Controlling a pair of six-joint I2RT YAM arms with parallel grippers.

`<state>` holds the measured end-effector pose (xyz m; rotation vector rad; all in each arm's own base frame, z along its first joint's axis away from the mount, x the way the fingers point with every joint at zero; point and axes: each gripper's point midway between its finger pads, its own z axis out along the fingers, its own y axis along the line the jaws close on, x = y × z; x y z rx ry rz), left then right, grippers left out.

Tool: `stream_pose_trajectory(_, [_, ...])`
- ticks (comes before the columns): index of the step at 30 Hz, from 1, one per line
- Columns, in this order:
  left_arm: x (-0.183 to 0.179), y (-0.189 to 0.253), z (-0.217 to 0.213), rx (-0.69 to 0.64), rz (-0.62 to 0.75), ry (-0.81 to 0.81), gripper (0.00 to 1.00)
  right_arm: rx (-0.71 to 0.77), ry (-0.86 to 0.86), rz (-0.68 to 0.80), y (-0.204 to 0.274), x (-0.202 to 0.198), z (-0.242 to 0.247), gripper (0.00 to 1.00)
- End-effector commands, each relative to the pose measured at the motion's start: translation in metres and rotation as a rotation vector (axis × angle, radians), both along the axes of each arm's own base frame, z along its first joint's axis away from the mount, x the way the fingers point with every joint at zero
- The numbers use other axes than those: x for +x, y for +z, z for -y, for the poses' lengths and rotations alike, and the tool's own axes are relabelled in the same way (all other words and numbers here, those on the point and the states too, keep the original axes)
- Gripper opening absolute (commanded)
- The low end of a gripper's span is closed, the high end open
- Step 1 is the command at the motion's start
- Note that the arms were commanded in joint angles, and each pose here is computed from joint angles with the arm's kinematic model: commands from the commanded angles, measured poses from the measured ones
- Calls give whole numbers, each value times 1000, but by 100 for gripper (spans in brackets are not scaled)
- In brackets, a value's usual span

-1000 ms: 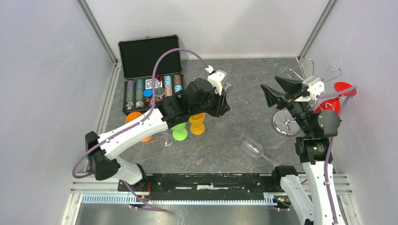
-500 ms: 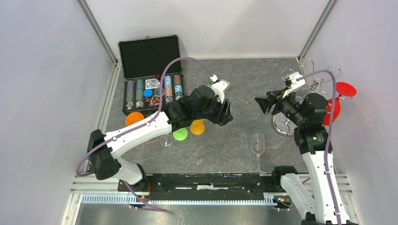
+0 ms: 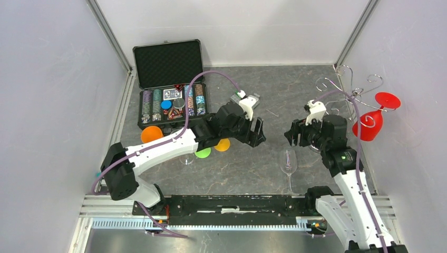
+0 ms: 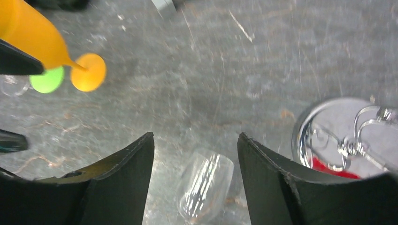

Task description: Take the wine glass off the wine glass rack

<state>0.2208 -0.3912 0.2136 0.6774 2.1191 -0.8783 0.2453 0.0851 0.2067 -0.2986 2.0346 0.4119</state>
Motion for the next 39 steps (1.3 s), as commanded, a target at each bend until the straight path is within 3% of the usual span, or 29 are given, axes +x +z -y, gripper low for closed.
stream_pose_trajectory(1, [8,25,2,-97,60,48,87,-76,-127,-87,-31,-6,17,71])
stream_pose_trajectory(6, [14,30,-8,-106,100,99,100,-134,-160,-156,-56,-14,16,74])
stream_pose_trajectory(13, [20,33,-17,-101,139,138,100,-235,-212,-224,-83,-26,6,86])
stream_pose_trajectory(20, [24,30,-25,-78,161,166,100,-326,-282,-300,-103,-47,8,90])
stream_pose_trajectory(29, [29,35,-35,-74,187,213,100,-257,-134,-455,-135,-89,-13,91])
stream_pose_trajectory(39, [33,40,-44,-88,209,255,100,-271,-155,-552,-165,-108,-6,83])
